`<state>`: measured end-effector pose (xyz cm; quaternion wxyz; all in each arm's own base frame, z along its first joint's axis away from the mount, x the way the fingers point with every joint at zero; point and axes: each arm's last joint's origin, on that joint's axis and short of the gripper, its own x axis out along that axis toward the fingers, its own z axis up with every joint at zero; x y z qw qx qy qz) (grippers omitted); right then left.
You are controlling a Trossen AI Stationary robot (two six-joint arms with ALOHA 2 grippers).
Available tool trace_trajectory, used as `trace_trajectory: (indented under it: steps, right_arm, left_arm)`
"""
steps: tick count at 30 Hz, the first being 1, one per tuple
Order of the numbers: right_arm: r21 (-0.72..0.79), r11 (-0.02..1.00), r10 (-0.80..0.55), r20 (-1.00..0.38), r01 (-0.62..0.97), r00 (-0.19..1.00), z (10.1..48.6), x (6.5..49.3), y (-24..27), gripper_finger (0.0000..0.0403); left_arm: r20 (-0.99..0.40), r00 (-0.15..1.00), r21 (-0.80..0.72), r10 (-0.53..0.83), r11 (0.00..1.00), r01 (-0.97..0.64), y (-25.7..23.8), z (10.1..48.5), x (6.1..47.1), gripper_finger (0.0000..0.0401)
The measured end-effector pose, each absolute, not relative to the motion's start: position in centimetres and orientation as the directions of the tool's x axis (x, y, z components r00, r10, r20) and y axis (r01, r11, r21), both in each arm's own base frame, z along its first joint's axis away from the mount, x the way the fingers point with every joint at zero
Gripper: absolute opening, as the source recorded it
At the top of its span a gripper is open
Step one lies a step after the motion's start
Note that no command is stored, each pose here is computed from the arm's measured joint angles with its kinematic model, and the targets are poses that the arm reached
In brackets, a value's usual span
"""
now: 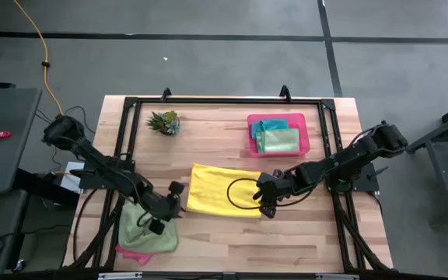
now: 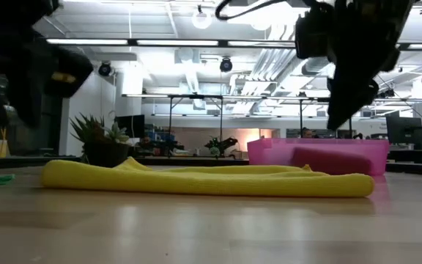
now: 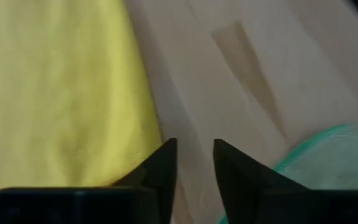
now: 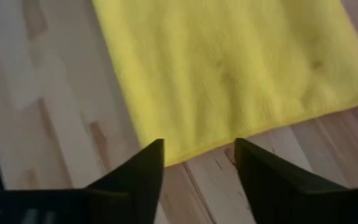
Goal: Fold microfiber towels
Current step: Fold the yellow microfiber cloth
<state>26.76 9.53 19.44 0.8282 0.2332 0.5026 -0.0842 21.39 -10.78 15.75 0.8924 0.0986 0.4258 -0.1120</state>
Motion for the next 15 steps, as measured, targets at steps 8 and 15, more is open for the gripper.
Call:
trace_trajectory:
  steps: [8, 15]
  right_arm:
    - [0.283, 0.879, 0.075, -0.876, 0.382, 0.477, 18.6, 27.2, 9.8, 0.0243]
    - [0.279, 0.885, 0.076, -0.877, 0.373, 0.475, 18.6, 27.1, 10.0, 0.0243]
  left_arm:
    - [-0.819, 0.573, 0.181, 0.019, 0.957, 0.228, -11.3, 13.0, 22.7, 0.0166]
    - [-0.852, 0.523, 0.149, -0.016, 0.951, 0.272, -11.7, 11.8, 22.7, 0.0171]
